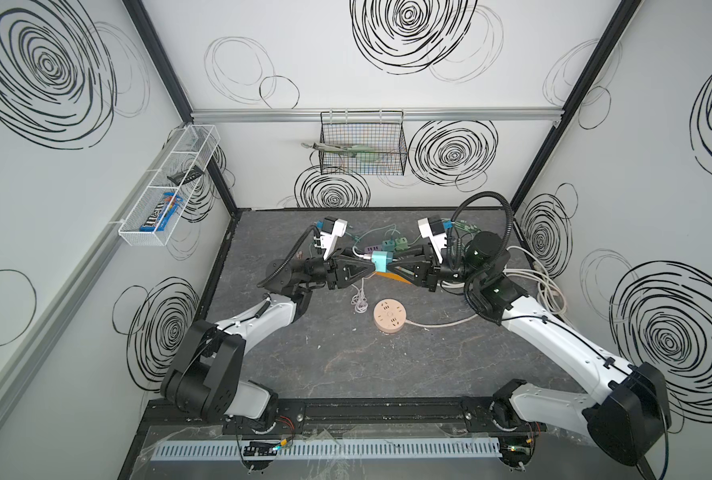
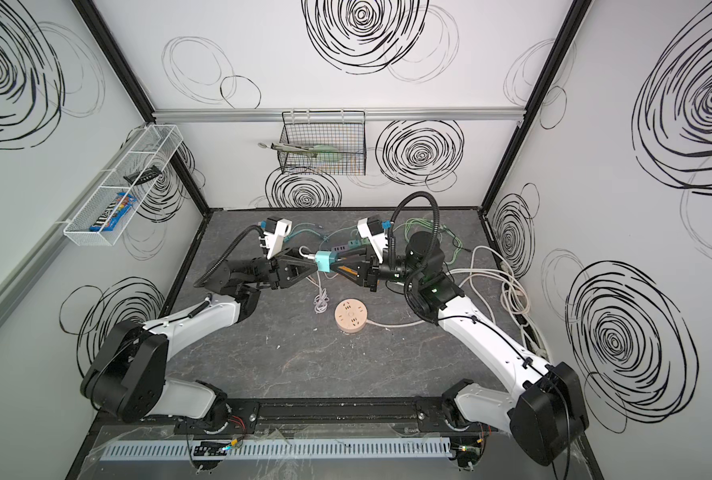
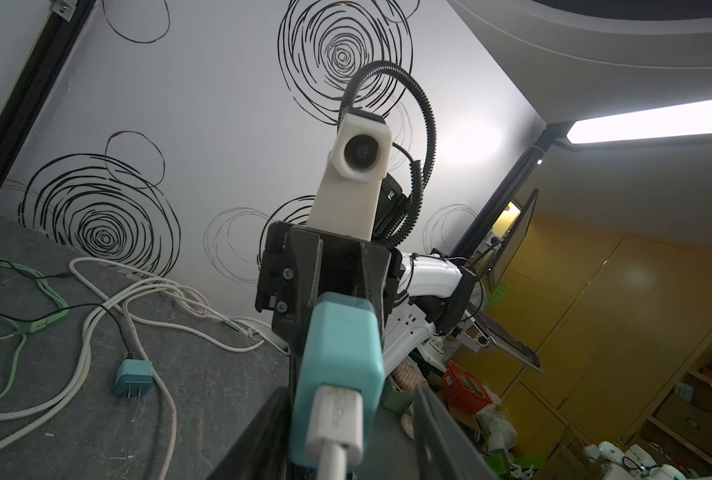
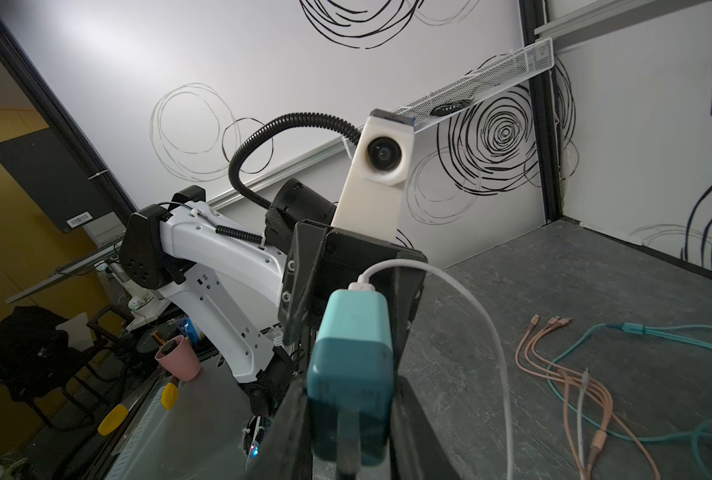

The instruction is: Insert the plug

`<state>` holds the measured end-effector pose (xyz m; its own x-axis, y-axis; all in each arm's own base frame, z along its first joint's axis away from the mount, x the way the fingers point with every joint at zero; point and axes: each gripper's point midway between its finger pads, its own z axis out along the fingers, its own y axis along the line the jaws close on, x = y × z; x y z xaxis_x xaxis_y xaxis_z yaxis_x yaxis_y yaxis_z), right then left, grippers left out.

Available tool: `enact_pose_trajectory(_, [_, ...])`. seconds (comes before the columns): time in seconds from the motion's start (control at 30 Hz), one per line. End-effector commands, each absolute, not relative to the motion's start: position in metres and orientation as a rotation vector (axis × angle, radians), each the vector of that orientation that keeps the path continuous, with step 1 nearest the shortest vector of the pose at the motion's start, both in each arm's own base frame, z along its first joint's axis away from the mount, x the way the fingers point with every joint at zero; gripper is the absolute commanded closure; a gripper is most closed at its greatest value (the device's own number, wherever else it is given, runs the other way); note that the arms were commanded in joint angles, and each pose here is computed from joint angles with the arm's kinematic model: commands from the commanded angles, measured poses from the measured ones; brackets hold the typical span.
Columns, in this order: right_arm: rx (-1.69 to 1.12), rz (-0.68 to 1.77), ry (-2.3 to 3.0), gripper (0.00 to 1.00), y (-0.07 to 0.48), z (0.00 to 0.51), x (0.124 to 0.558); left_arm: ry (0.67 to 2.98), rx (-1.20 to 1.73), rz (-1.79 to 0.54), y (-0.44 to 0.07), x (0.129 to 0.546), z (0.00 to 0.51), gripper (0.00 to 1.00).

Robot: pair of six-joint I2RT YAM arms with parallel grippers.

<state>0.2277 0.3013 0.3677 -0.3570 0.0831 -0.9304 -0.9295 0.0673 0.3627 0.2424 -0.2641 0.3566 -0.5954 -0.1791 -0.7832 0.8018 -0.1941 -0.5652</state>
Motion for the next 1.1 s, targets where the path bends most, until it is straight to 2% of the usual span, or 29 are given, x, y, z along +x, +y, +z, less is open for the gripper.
enact_pose_trajectory(0.0, [-0.901, 1.46, 1.465, 0.98, 0.306, 0.364, 0.229, 1.213, 0.894, -1.811, -0.263, 0.22, 0.385, 0.59])
enact_pose_trajectory(0.2, [-0.886, 1.459, 1.497, 0.98, 0.309, 0.356, 0.234, 1.219, 0.899, -1.788, -0.264, 0.22, 0.382, 0.82])
enact_pose_trajectory(0.3, [-0.895, 1.419, 1.51, 0.92, 0.309, 0.349, 0.238, 1.257, 0.865, -1.741, -0.263, 0.23, 0.377, 1.0])
enact_pose_trajectory(0.4, [-0.829, 1.34, 1.578, 0.66, 0.304, 0.34, 0.252, 1.405, 0.718, -1.59, -0.258, 0.268, 0.357, 1.0])
enact_pose_trajectory(0.47, [-0.804, 1.28, 1.602, 0.35, 0.298, 0.334, 0.259, 1.596, 0.575, -1.312, -0.246, 0.308, 0.33, 1.0])
enact_pose_trajectory(0.53, [-0.75, 1.215, 1.646, 0.2, 0.291, 0.326, 0.269, 1.717, 0.533, -1.042, -0.234, 0.327, 0.31, 1.0])
enact_pose_trajectory(0.57, [-0.718, 1.182, 1.665, 0.08, 0.285, 0.323, 0.276, 1.744, 0.517, -0.985, -0.227, 0.331, 0.305, 1.0])
enact_pose_trajectory(0.6, [-0.694, 1.161, 1.678, 0.01, 0.281, 0.32, 0.28, 1.758, 0.498, -0.967, -0.222, 0.333, 0.303, 1.0])
enact_pose_trajectory(0.7, [-0.598, 1.089, 1.712, 0.03, 0.263, 0.317, 0.297, 1.83, 0.459, -0.894, -0.207, 0.339, 0.29, 1.0])
enact_pose_trajectory(0.8, [-0.484, 1.009, 1.749, 0.03, 0.239, 0.312, 0.314, 1.946, 0.43, -0.651, -0.18, 0.349, 0.276, 1.0])
enact_pose_trajectory(0.93, [-0.366, 0.919, 1.791, 0.03, 0.214, 0.301, 0.328, 2.04, 0.196, -0.275, -0.101, 0.365, 0.282, 1.0])
enact_pose_trajectory(1.07, [-0.306, 0.878, 1.801, 0.03, 0.199, 0.297, 0.333, 1.987, -0.081, -0.006, -0.008, 0.364, 0.312, 1.0])
